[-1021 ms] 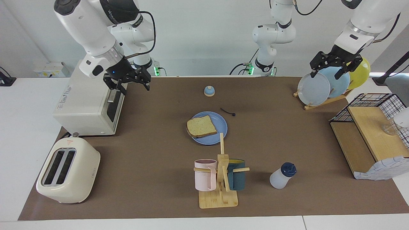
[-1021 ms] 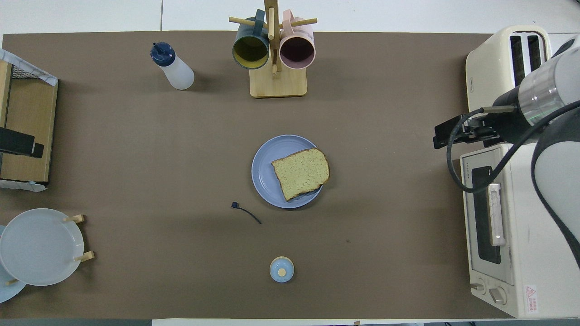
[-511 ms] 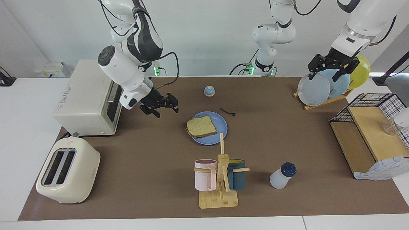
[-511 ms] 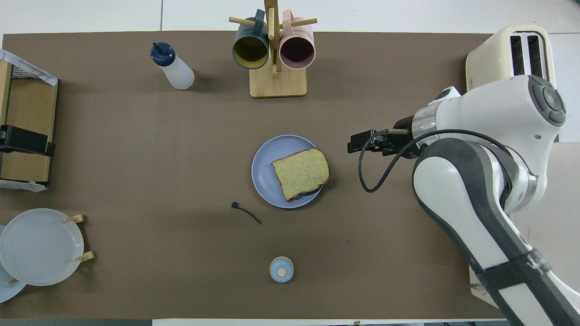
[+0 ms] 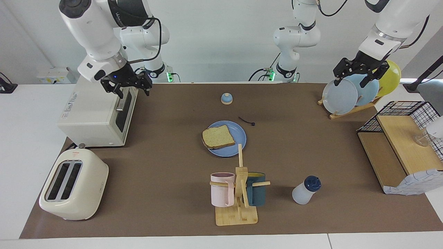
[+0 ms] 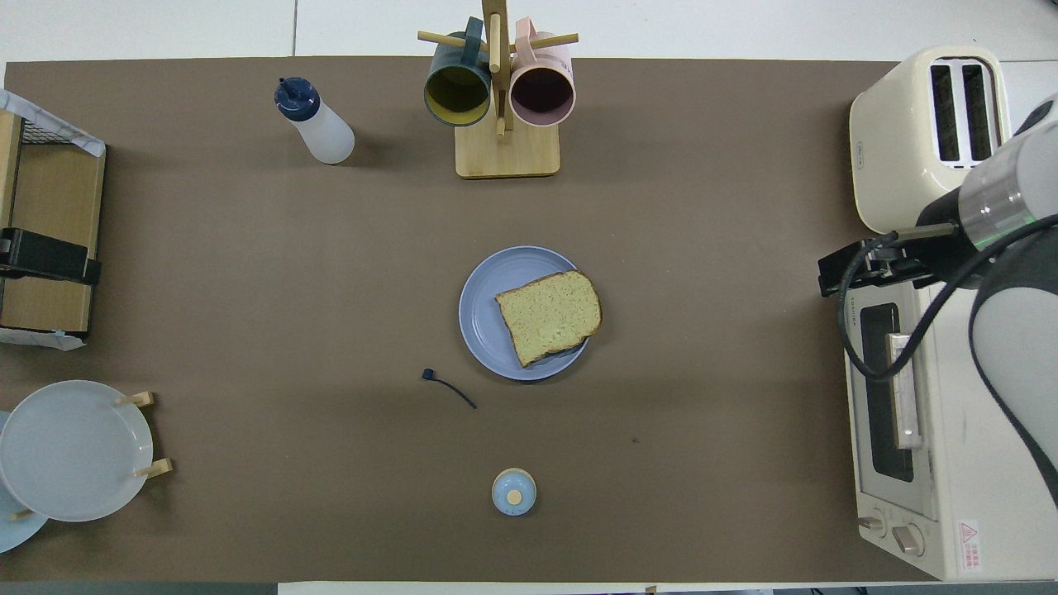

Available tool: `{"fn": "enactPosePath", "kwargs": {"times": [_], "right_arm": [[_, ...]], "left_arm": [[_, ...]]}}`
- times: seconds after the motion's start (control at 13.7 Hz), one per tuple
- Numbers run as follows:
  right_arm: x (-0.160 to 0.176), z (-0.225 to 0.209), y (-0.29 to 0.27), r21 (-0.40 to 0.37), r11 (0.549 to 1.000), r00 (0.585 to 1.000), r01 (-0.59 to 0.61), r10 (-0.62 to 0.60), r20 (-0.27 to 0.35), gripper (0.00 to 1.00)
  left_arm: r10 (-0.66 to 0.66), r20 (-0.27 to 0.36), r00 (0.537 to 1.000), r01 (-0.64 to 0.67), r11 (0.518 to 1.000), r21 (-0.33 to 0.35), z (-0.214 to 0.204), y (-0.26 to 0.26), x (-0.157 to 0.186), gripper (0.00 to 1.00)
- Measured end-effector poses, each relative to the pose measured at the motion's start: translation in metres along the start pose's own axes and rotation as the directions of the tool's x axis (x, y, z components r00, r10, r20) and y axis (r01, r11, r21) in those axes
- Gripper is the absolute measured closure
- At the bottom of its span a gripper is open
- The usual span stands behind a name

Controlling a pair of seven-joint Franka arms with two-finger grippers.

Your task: Put bread on plate and add seasoning

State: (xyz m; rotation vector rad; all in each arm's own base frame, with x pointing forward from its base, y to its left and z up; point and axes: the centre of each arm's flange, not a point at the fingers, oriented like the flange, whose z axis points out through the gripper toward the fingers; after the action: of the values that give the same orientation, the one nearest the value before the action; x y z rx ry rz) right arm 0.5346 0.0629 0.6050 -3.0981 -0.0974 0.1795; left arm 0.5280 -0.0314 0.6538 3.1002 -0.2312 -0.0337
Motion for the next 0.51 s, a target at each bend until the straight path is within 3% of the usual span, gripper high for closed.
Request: {"fn": "enactPosePath", "kwargs": {"times": [0.51], "right_arm": [[0.0077, 0.0092, 0.0074, -0.046, 0.999, 1.000, -0.008, 0.008, 0.008, 0.00]], "left_arm": [[0.000, 0.000, 1.000, 0.000, 1.000, 0.000, 0.0000, 0.0004, 0.0000, 0.00]]}}
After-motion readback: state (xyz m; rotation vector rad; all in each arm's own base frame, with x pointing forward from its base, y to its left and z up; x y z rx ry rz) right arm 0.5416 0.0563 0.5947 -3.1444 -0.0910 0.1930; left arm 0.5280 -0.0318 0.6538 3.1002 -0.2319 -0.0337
